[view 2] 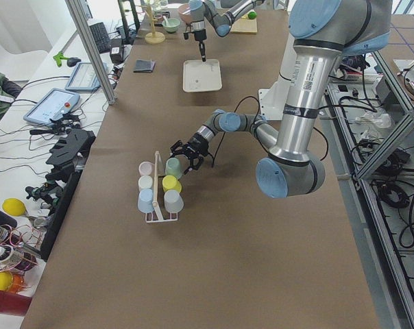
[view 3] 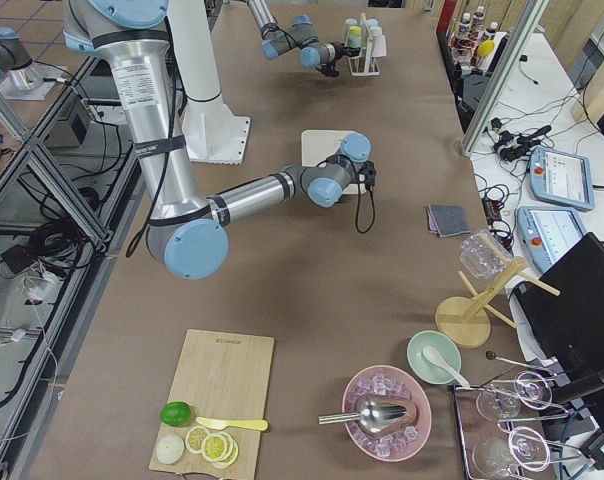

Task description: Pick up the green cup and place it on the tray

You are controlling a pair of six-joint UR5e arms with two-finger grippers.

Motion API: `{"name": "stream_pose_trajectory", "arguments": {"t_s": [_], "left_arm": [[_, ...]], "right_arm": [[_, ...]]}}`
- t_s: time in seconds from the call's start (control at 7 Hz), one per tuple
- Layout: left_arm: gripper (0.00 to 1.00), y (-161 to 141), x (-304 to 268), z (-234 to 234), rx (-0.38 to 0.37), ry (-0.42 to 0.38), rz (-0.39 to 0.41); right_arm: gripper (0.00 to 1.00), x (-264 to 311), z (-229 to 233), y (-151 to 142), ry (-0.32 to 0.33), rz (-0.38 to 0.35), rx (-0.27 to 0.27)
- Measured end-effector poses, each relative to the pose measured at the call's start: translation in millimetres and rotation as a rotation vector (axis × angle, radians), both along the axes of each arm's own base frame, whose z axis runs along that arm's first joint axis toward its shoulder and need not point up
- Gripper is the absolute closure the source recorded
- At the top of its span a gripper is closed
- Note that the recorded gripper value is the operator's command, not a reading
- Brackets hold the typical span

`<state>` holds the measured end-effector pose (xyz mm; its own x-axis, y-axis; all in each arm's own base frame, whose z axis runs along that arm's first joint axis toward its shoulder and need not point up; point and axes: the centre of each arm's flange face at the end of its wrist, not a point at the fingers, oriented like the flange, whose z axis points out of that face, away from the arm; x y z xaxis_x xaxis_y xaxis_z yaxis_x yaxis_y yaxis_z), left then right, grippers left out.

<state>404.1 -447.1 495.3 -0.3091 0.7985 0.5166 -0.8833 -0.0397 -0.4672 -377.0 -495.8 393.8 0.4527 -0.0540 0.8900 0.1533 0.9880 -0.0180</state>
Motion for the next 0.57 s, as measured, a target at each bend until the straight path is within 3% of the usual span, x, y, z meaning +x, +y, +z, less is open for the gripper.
{"name": "stream_pose_trajectory", "arguments": {"t_s": [0.29, 0.57], "left_arm": [[0.02, -1, 8, 11, -0.001, -0.002, 0.006], [0.03, -1, 8, 15, -0.003, -0.005, 0.006]], "right_arm": [[1.00, -63, -54, -1, 0.050, 0.013, -0.009], [1.00, -97, -74, 0, 0.065, 0.026, -0.028]]}}
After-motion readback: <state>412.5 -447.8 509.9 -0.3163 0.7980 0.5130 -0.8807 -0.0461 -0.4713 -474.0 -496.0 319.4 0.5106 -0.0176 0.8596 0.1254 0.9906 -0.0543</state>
